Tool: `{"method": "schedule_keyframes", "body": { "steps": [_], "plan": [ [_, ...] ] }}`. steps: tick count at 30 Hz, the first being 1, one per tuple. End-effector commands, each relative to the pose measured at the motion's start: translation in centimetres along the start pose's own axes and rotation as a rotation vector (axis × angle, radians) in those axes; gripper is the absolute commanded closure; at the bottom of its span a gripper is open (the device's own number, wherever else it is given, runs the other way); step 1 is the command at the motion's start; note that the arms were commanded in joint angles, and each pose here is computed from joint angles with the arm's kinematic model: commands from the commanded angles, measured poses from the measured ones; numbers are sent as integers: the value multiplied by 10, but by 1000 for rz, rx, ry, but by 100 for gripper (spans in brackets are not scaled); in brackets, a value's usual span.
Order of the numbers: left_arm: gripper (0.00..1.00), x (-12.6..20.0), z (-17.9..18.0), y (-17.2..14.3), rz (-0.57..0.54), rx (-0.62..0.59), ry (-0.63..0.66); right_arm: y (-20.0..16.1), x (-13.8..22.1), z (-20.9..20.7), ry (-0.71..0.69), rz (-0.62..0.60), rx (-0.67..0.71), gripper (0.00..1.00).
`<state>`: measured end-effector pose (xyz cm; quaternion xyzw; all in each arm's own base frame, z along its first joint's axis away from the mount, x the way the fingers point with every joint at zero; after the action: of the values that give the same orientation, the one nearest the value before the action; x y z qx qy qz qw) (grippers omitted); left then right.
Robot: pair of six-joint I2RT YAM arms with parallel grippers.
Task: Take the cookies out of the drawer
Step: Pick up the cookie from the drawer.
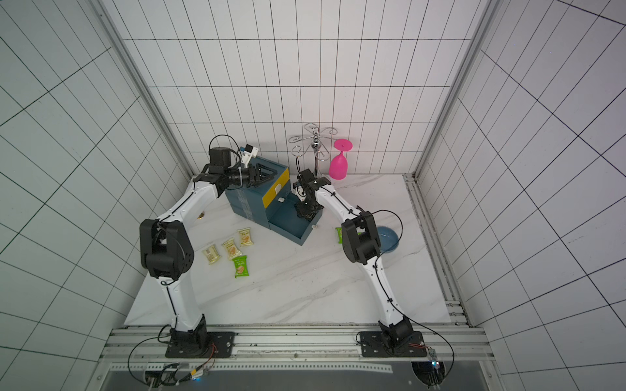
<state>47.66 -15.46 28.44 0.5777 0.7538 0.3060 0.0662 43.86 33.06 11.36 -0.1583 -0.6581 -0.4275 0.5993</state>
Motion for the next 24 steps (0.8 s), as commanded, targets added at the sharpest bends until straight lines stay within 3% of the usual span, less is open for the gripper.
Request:
{"method": "schedule_keyframes", "body": {
  "steps": [1, 24],
  "plan": [
    [36, -18, 80, -54, 121, 296, 146, 0, -5, 4, 13, 22, -22, 39],
    [36, -16, 82, -54, 111, 301, 148, -12, -25, 20, 113, 75, -126, 41]
  ]
}}
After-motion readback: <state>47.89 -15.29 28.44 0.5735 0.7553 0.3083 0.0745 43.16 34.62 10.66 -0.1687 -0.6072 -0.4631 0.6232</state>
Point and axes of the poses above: each gripper's point midway between its finger pads, its own x axis back along the fingers, its own z axis along the line the jaws close on, y = z × x, the point moved 6 cm from there along x, back along the fingers
